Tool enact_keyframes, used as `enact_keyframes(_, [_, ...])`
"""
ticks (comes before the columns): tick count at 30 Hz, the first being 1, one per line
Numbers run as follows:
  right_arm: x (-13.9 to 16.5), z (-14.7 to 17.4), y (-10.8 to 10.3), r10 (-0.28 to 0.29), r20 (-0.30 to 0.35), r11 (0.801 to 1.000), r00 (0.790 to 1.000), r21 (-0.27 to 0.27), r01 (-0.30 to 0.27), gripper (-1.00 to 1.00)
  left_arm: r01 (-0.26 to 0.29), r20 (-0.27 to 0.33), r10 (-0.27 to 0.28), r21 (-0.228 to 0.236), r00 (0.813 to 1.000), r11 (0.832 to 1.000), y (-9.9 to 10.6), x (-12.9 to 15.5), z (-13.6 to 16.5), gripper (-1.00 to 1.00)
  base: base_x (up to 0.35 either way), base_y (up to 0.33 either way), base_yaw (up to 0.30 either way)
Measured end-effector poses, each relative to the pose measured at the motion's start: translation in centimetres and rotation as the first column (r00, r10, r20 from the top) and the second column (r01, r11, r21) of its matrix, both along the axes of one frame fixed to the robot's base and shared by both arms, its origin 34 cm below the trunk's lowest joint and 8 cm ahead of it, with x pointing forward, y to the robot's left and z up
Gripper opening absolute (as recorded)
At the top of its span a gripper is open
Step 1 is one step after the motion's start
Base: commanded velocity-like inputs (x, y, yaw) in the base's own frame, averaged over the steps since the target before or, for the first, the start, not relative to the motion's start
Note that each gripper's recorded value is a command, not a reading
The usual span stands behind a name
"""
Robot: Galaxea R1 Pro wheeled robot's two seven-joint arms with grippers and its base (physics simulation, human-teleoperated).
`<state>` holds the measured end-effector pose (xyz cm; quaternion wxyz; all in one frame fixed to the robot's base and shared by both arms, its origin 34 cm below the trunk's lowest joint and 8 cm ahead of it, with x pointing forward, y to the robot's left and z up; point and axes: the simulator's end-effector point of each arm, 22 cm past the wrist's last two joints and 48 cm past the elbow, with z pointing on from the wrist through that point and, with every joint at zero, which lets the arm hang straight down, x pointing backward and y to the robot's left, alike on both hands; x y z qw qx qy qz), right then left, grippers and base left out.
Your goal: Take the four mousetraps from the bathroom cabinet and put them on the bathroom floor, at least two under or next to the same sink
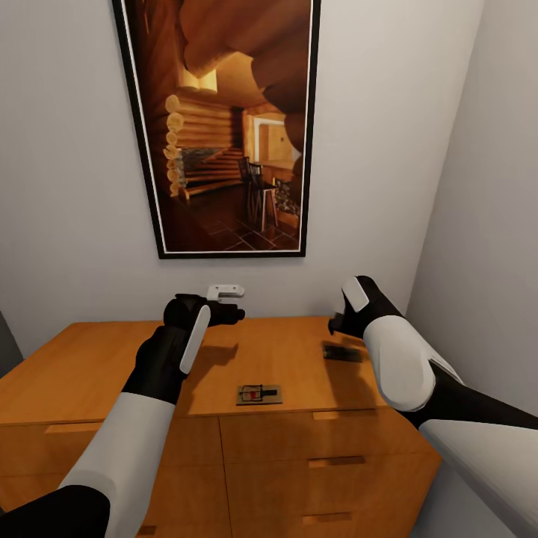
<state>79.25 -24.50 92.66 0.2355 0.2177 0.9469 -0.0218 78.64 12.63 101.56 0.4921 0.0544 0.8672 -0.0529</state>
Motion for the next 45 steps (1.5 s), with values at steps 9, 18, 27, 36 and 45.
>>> enact_keyframes(9, [-0.9,-0.2,-1.3,-0.026,-0.039,0.998,0.999,-0.053,0.024,1.00,0.000,0.000,0.000,0.000,1.000,1.000,0.0,0.0,0.0,1.00,0.000,0.000,0.000])
enact_keyframes(18, [-1.2,-0.4,-1.1,-0.023,-0.058,0.999,0.998,-0.044,0.021,1.00,0.000,-0.001,0.000,0.000,1.000,1.000,0.0,0.0,0.0,1.00,0.000,0.000,0.000])
enact_keyframes(27, [-1.1,0.5,-1.7,-0.032,-0.043,0.998,0.999,-0.047,0.030,1.00,0.001,-0.002,-0.001,-0.002,1.000,1.000,0.0,0.0,-0.1,1.00,0.000,0.000,0.000])
enact_keyframes(36, [-1.1,0.9,-1.8,-0.028,-0.043,0.999,0.999,-0.044,0.026,1.00,0.002,-0.002,-0.003,-0.003,1.000,1.000,-0.1,0.0,-0.1,1.00,0.000,0.000,0.000])
enact_keyframes(45, [-1.0,0.9,-1.8,-0.028,-0.039,0.999,0.999,-0.041,0.027,1.00,0.002,-0.002,-0.002,-0.002,1.000,1.000,-0.1,0.0,-0.1,1.00,0.000,0.000,0.000])
